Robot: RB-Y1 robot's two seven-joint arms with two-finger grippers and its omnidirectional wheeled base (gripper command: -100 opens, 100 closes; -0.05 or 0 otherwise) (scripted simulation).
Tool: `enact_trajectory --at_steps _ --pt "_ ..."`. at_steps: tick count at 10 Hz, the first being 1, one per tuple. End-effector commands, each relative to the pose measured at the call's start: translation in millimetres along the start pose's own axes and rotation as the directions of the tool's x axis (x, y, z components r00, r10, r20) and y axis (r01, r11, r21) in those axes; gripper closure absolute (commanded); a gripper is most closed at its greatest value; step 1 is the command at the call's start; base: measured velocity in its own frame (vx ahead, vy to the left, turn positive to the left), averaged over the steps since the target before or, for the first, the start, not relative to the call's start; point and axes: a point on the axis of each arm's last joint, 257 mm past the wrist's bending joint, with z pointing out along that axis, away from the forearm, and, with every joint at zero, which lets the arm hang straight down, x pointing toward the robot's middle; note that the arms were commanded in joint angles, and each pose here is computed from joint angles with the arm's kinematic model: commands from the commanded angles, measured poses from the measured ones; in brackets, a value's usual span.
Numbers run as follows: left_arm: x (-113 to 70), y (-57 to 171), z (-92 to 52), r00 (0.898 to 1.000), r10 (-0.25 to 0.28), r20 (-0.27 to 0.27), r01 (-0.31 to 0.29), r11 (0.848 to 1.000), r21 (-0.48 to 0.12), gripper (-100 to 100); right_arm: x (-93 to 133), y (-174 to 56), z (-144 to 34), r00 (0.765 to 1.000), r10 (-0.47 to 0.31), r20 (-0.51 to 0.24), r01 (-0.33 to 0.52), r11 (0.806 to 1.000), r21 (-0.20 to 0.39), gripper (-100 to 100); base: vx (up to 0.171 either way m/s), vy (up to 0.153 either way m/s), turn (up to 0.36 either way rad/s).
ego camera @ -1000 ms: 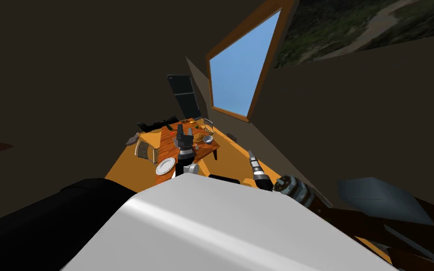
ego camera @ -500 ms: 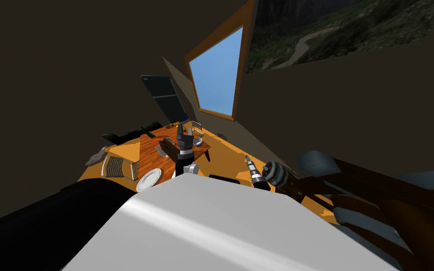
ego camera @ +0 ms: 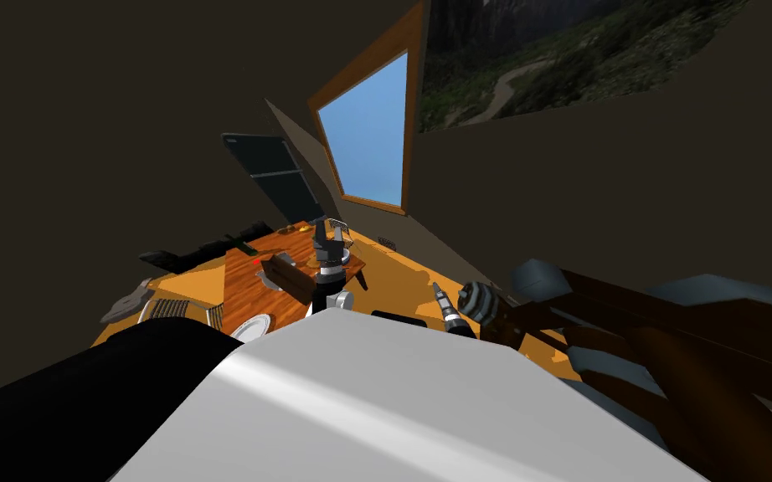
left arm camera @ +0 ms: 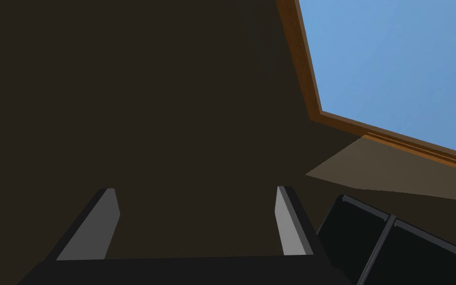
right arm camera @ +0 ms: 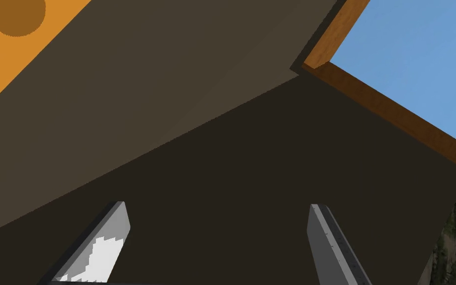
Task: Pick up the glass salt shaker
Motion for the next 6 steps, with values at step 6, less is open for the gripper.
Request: enact_trajectory --at_steps 6 --pt "0.1 0.0 0.0 1.000 0.000 0.000 0.000 1.000 0.000 0 -0.1 -0.5 -0.9 1.000 0.000 -0.001 0.000 1.000 0.001 -100 0.008 -0.011 -0.030"
